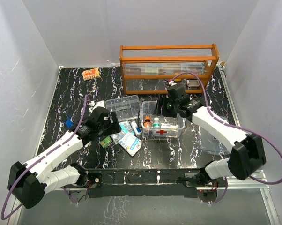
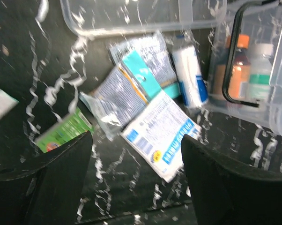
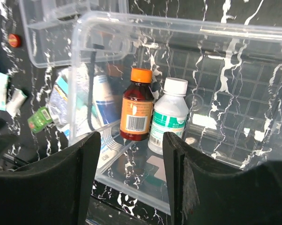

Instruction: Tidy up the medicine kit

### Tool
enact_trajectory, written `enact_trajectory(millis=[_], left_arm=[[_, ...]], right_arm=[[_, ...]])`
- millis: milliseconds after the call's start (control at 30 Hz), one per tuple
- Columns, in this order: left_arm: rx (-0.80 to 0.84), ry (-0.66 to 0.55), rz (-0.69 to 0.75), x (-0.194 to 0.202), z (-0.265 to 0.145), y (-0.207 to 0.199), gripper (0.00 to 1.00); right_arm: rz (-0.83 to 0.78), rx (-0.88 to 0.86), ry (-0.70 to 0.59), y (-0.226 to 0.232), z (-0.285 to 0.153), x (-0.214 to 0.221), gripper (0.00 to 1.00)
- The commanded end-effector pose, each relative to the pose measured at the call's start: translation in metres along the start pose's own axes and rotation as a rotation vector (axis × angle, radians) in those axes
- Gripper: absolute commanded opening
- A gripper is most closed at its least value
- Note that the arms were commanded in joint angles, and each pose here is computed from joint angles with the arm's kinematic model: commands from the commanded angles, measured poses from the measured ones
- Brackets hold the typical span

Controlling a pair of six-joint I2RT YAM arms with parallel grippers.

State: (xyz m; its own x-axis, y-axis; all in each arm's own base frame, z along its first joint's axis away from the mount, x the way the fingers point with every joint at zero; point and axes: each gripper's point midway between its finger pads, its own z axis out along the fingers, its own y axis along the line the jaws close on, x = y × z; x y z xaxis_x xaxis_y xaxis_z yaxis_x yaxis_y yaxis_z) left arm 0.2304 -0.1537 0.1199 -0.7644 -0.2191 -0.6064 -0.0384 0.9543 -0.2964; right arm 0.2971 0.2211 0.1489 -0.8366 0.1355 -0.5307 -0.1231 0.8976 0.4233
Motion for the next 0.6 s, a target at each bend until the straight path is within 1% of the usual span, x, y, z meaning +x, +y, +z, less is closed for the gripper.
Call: enact_trajectory(millis=[0,133,233,400,567], left_arm=[[0.074,0.2,-0.215,0.044,-0.01,-0.015,0.72],[0.131,0.276,-0.337,0.064,-0.007,-0.025,0.64],[0.14,0.316,-0.4,0.076,-0.002,-0.027,0.6],[0.121,0.326,-0.451,0.086,0.012,-0.023,0.58],[0.088,0.319,-0.502,0.088,0.029,-0.023,0.54]], right_arm=[[0.002,-0.049,-0.166,0.019,-0.031,-0.037,0.54],[0.001,-0.062,-0.199,0.02,-0.042,-0.039,0.54],[-0.001,-0.066,-0.208,0.019,-0.047,-0.038,0.54],[-0.009,-0.069,-0.223,0.017,-0.052,-0.036,0.54],[-0.016,-0.072,-0.232,0.016,-0.054,-0.036,0.54]])
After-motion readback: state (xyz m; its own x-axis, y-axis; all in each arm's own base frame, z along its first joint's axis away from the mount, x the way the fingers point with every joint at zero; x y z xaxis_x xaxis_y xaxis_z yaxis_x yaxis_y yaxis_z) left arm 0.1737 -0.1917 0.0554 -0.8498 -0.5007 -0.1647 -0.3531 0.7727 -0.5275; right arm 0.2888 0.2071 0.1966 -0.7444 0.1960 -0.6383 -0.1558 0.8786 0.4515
